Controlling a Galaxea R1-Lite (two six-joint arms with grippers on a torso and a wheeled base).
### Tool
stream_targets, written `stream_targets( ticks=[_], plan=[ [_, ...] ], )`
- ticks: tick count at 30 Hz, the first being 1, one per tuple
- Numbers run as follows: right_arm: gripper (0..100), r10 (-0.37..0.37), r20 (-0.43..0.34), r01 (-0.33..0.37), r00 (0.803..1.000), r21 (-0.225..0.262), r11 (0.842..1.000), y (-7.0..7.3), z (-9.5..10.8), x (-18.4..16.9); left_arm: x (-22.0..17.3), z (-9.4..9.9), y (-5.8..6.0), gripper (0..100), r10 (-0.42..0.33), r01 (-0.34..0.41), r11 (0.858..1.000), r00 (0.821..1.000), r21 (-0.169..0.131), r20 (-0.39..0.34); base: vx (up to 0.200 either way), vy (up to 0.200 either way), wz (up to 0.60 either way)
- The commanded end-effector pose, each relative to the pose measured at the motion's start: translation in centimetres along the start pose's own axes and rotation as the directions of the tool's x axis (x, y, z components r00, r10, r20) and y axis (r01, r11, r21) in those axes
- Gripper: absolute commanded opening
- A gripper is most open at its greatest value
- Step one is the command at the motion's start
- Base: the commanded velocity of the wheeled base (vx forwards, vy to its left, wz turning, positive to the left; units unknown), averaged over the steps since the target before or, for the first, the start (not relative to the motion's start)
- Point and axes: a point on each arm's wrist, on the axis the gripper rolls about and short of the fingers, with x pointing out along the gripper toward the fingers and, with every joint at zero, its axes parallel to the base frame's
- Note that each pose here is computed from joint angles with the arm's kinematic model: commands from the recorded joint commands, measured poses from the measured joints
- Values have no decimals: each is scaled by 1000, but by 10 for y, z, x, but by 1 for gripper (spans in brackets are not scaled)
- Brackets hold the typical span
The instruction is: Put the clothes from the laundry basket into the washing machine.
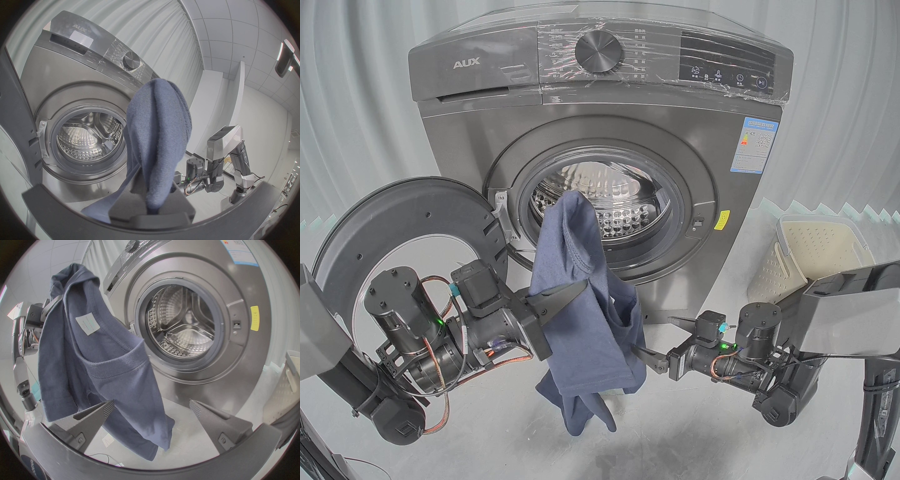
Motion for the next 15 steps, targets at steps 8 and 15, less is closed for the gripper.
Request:
stream_targets(
  ticks=[8,15],
  plan=[
    [100,57,14,-57,998,-15,998,-3,-10,25,0,-2,0,0,-5,5,1000,1000,-3,-10,0,0,0],
    [100,116,38,-115,993,-25,993,2,-11,39,0,-3,0,0,-7,7,1000,1000,-4,-12,0,0,0]
  ],
)
